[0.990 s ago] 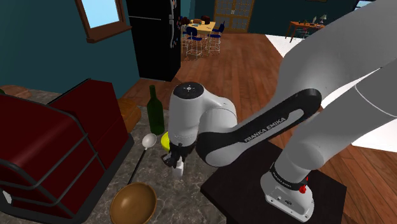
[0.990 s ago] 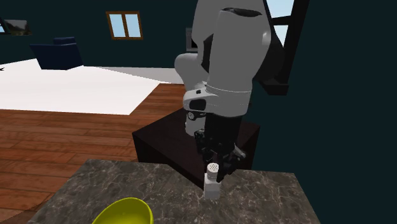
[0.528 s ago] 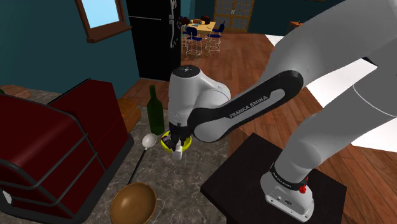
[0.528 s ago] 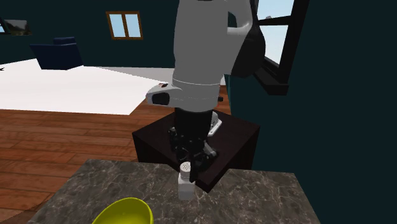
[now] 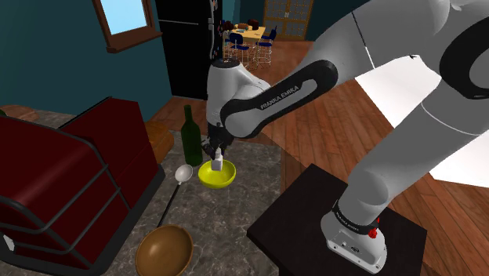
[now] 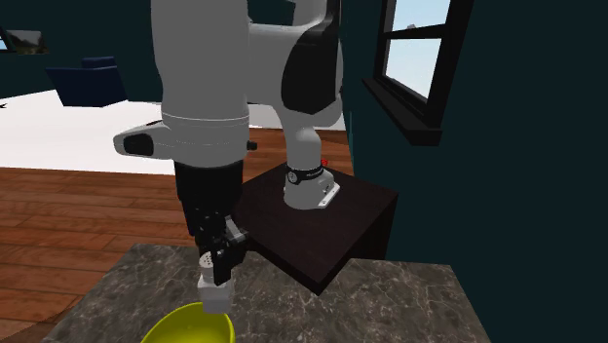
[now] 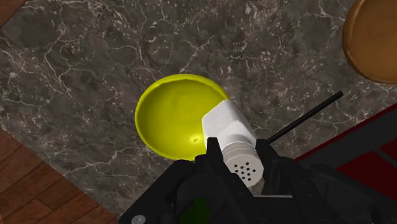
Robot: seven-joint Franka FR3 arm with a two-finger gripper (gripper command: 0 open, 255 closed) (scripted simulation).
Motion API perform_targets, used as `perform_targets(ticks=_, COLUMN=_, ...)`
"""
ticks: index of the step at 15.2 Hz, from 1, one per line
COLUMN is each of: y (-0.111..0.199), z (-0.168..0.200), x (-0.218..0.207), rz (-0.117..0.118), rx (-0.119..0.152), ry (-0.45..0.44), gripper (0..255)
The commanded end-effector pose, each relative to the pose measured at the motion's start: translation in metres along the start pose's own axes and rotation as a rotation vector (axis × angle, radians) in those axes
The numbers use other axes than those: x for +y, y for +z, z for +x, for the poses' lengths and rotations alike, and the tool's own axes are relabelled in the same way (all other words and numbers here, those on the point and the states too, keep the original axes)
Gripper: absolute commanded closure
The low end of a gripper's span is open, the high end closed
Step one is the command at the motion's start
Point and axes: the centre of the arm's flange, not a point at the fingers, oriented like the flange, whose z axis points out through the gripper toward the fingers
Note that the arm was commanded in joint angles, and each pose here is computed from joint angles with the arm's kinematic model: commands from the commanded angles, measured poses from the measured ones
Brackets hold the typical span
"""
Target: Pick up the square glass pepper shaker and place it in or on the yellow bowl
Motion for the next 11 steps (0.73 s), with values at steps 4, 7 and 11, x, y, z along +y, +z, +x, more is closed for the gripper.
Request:
perform_targets(ticks=4, y=-0.001, z=0.056, x=0.036, rz=-0.001, rx=0.000, ry=-0.001, gripper=255)
perform_targets(ticks=7, y=0.010, z=0.060, x=0.040, rz=-0.001, rx=0.000, ry=-0.001, gripper=255)
perform_targets(ticks=11, y=0.030, z=0.057, x=0.040, rz=-0.001, rx=0.000, ry=-0.001, gripper=255)
